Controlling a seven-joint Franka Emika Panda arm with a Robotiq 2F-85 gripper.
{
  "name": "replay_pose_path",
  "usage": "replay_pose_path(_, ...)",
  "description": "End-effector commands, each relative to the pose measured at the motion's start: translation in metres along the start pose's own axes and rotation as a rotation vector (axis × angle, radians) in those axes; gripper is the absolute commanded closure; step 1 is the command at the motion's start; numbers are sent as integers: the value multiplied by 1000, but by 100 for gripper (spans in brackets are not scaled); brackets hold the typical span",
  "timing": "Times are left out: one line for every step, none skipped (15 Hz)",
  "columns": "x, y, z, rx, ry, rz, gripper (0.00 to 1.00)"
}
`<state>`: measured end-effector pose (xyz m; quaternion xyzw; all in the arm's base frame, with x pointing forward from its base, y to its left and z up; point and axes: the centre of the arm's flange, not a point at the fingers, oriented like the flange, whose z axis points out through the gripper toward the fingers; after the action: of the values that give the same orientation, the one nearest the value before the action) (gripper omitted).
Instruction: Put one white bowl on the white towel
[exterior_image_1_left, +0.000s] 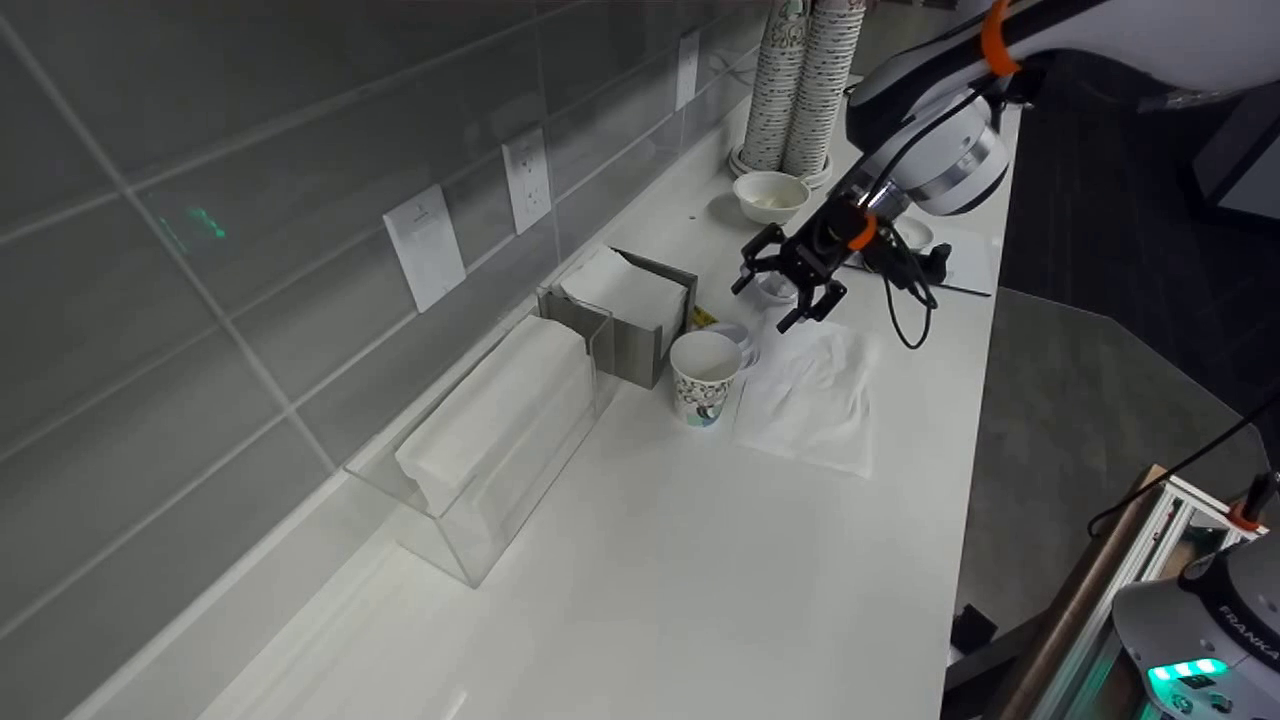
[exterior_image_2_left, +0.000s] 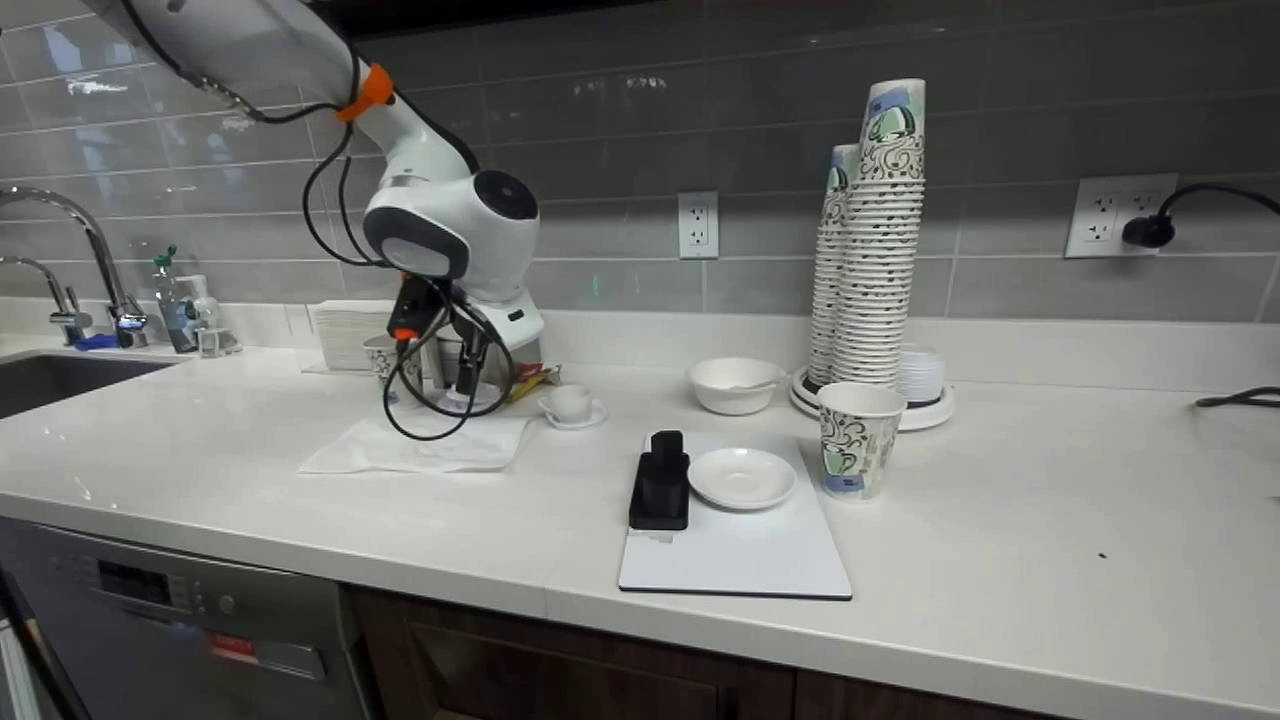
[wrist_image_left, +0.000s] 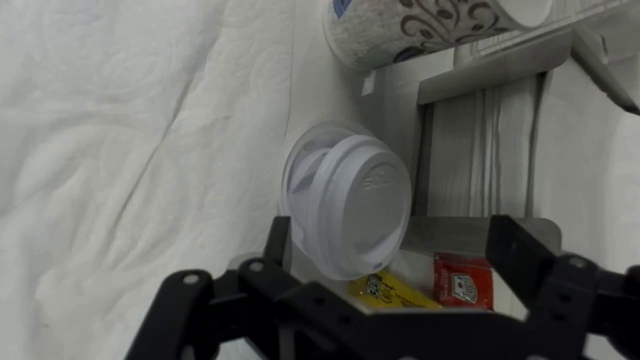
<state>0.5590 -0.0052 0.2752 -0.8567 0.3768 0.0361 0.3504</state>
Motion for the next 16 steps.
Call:
replay_pose_path(23,-6,22,2,-56,91,0)
replay_pose_path(25,-4,27,-6,-65,107,0)
replay_pose_path(27,-4,30,-8,-71,121,0)
replay_pose_path(28,-4,33,-9,-80,134,0)
replay_pose_path(30,-4,36,-8,-88,145,0)
replay_pose_path(31,-4,39,-11,-91,154,0)
replay_pose_path(32,-5,41,-12,-95,158,0)
replay_pose_path(33,-6,45,-13,-101,164,0)
replay_pose_path(33,-7,47,-11,-108,169,1)
replay_pose_path(33,-7,50,-15,-110,171,11)
replay_pose_path(33,-8,52,-16,-116,172,15)
replay_pose_path(33,-8,54,-18,-117,174,25)
replay_pose_path(33,-9,55,-19,-119,175,28)
replay_pose_path(33,-9,56,-19,-122,173,26)
replay_pose_path(32,-10,56,-21,-122,174,32)
replay_pose_path(32,-10,56,-21,-122,175,31)
